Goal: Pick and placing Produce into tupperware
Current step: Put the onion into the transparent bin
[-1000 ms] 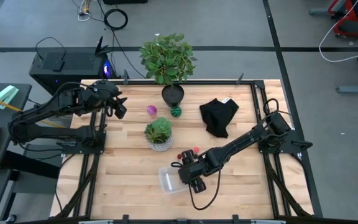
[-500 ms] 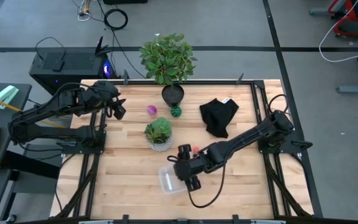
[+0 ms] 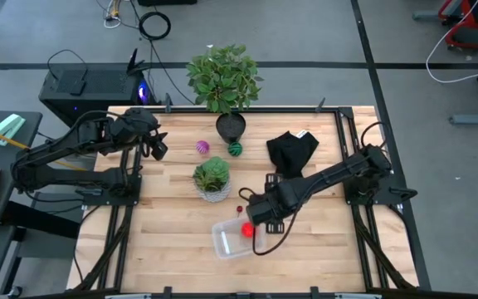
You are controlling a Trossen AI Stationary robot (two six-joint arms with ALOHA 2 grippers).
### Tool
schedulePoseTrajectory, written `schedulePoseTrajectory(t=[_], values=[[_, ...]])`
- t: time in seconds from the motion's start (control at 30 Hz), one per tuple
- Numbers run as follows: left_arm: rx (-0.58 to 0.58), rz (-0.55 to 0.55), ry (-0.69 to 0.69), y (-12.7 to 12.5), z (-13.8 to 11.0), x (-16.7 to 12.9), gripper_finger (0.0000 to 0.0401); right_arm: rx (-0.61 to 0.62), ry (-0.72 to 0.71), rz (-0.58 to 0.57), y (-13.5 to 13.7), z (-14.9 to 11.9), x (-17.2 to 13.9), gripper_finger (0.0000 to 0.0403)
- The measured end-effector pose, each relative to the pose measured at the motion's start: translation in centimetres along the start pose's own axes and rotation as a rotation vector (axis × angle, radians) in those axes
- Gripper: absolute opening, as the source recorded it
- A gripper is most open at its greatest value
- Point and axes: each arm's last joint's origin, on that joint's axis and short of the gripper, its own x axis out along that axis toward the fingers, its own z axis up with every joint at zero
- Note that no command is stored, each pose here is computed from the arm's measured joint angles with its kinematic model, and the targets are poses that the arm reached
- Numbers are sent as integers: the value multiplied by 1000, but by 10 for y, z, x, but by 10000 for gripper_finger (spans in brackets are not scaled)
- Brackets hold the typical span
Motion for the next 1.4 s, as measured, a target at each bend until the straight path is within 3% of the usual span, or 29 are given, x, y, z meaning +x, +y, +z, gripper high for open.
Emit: schedulePoseTrajectory(t=[0.27, 0.43, 0.63, 0.87, 1.13, 1.3, 1.4], values=[[38, 49, 42, 5, 1, 8, 177, 323, 10, -9, -30, -20, 18, 299], [134, -93, 141, 6, 5, 27, 174, 578, -78, 47, -44, -35, 22, 299], [229, -104, 138, 16, 20, 59, 174, 786, -185, 87, -54, -49, 17, 299], [118, -262, 204, 44, 25, 107, 178, 823, -190, 58, -58, -63, 8, 299], [-8, -410, 207, 68, 23, 135, 220, 729, -107, -138, -55, -87, 9, 299], [-97, -399, 177, 79, 25, 140, 247, 728, -91, -165, -58, -114, 20, 299], [-146, -387, 211, 80, 13, 143, 252, 757, -84, -164, -65, -139, 25, 299]])
